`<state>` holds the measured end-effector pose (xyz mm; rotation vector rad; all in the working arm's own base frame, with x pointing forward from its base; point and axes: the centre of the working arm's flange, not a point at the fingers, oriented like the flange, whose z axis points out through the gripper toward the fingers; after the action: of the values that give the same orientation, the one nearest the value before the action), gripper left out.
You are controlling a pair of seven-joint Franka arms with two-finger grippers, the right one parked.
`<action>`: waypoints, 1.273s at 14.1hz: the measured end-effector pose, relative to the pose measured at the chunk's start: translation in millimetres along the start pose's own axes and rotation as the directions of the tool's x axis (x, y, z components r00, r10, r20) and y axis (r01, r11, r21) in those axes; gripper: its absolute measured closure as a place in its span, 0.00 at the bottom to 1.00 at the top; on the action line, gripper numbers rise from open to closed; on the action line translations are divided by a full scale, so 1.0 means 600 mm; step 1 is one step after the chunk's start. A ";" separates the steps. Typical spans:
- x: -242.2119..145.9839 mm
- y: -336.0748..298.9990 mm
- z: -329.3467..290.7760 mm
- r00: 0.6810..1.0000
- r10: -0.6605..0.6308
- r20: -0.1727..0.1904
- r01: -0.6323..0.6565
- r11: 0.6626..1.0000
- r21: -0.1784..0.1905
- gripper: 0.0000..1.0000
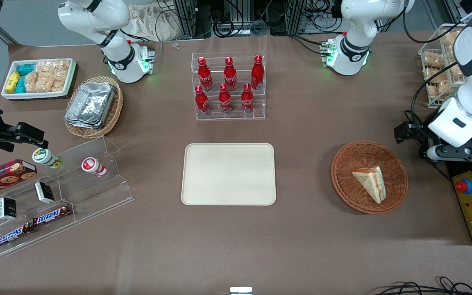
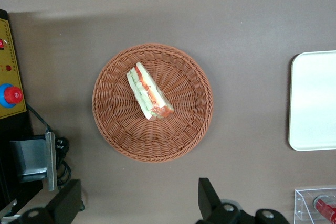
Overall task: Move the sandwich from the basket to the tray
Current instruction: 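Lower the open left gripper over the wrapped sandwich in the wicker basket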
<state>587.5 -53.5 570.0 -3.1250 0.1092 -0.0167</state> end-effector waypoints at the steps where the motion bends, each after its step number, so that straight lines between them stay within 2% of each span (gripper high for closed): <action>1: 0.000 -0.002 0.000 1.000 -0.002 0.003 0.002 1.000 0.000 0.00; 3: 0.003 -0.009 0.009 1.000 -0.008 0.013 0.008 1.000 -0.001 0.00; 7: 0.028 -0.020 0.075 0.998 -0.026 0.057 0.027 1.000 -0.006 0.00; 12: 0.045 -0.032 0.215 0.984 -0.176 -0.001 0.176 0.984 -0.018 0.00; 14: 0.039 -0.036 0.264 0.959 -0.283 -0.020 0.283 0.959 -0.026 0.00; 16: 0.041 -0.036 0.315 0.922 -0.388 -0.023 0.387 0.921 -0.037 0.00; 18: 0.042 -0.034 0.362 0.897 -0.442 -0.034 0.440 0.897 -0.054 0.00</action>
<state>616.5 -32.1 353.3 -3.1155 -0.6096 -0.0915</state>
